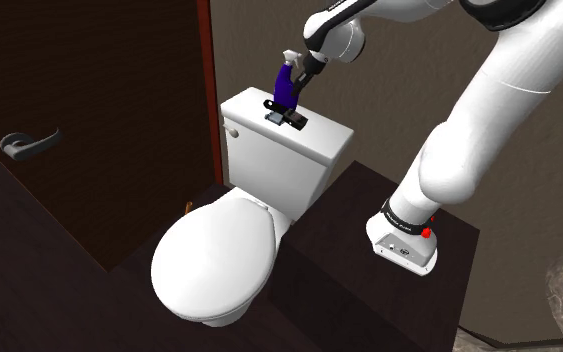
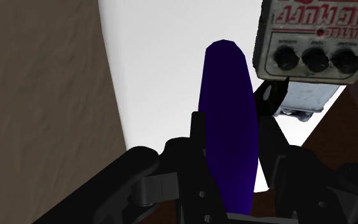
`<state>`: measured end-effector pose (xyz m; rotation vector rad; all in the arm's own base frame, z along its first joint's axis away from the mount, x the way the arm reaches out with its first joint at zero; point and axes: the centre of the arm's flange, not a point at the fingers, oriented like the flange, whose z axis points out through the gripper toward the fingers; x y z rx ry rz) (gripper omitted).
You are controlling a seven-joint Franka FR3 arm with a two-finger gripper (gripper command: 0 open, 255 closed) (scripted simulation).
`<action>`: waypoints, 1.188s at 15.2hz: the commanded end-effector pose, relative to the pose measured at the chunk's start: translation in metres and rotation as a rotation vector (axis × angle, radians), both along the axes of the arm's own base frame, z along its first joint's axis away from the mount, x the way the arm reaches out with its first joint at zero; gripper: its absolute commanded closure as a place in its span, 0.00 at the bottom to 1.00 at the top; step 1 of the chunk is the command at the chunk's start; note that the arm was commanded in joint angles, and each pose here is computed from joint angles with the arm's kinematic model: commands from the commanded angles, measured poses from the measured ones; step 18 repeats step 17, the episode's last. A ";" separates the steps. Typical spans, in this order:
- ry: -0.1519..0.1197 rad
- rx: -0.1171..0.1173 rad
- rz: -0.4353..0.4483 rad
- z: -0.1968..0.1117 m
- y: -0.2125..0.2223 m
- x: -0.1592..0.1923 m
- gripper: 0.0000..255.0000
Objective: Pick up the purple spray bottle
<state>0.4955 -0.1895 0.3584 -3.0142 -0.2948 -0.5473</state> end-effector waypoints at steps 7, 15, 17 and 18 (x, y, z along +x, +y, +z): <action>0.002 0.001 0.001 0.037 0.001 0.000 1.00; 0.002 0.001 0.001 0.079 0.001 0.000 1.00; 0.002 0.001 0.001 0.080 0.001 0.000 1.00; 0.002 0.001 0.001 0.080 0.001 0.000 1.00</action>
